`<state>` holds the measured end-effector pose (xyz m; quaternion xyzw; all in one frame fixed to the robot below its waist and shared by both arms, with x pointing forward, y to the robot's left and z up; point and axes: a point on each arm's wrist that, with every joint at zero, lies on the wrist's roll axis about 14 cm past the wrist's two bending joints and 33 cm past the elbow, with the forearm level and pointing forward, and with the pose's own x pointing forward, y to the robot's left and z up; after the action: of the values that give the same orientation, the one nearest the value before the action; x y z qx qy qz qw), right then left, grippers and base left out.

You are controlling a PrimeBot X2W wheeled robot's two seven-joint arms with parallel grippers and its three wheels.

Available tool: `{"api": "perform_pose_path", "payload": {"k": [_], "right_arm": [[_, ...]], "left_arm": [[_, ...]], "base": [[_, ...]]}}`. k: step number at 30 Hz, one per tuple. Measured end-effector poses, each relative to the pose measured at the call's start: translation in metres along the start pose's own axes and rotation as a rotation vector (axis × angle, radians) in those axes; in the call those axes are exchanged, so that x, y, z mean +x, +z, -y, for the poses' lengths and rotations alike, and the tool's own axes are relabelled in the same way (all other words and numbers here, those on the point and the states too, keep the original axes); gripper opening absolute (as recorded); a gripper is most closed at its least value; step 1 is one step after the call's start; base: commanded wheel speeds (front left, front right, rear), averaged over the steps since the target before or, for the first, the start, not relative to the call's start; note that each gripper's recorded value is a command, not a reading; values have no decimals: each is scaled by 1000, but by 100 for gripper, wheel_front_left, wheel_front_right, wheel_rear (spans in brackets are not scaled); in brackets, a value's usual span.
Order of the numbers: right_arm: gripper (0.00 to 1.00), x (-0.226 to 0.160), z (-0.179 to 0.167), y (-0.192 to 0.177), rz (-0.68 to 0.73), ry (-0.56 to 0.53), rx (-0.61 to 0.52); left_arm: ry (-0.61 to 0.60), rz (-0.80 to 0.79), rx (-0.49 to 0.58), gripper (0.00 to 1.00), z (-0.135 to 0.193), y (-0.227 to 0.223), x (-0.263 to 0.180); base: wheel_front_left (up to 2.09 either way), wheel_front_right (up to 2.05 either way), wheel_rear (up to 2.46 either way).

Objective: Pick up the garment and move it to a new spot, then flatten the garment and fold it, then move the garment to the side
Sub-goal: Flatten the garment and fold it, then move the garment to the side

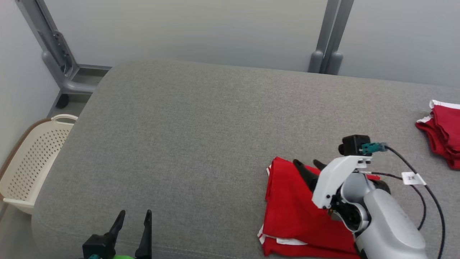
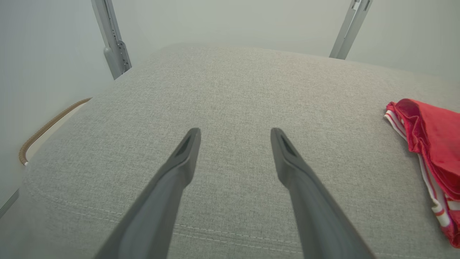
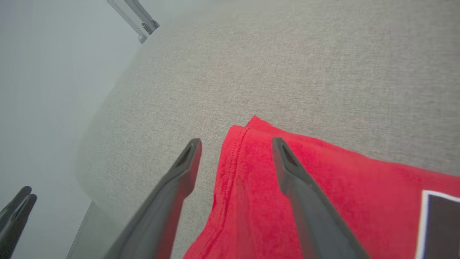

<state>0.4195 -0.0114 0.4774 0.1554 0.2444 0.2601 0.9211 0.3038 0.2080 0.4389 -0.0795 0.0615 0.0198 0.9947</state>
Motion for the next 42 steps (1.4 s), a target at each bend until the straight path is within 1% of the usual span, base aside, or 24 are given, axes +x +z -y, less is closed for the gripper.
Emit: {"api": "perform_pose_path", "payload": {"k": [3,8,11,14,20,25,29,32,40,41,42], "right_arm": [[100,-17,34,8,30,-110,-14],[100,-59,83,14,71,-269,25],[100,-83,104,12,82,-340,54],[100,-100,117,3,70,-383,80],[100,-109,124,-19,26,-400,128],[100,-100,127,-34,-16,-398,163],[100,-90,133,-38,-38,-403,176],[100,-85,138,-50,-86,-419,182],[100,-73,144,-72,-161,-428,213],[92,-71,145,-75,-171,-428,218],[55,-69,145,-77,-184,-426,225]], "left_arm": [[-12,-3,-1,100,4,-1,0],[-41,-6,-1,100,14,-3,3],[-62,-8,-2,100,22,-3,6],[-81,-9,-3,100,28,-3,8],[-102,-21,0,100,35,-6,13],[-108,-31,5,100,36,-7,17],[-109,-29,7,100,37,-6,23],[-108,-29,8,100,36,-5,26],[-87,-44,8,100,29,-9,28],[-84,-47,8,100,28,-10,28],[-81,-50,8,100,27,-10,28]], "base": [[0,0,0],[0,0,0],[0,0,0],[0,0,0],[0,0,0],[0,0,0],[0,0,0],[0,0,0],[0,0,0],[0,0,0],[0,0,0]]}}
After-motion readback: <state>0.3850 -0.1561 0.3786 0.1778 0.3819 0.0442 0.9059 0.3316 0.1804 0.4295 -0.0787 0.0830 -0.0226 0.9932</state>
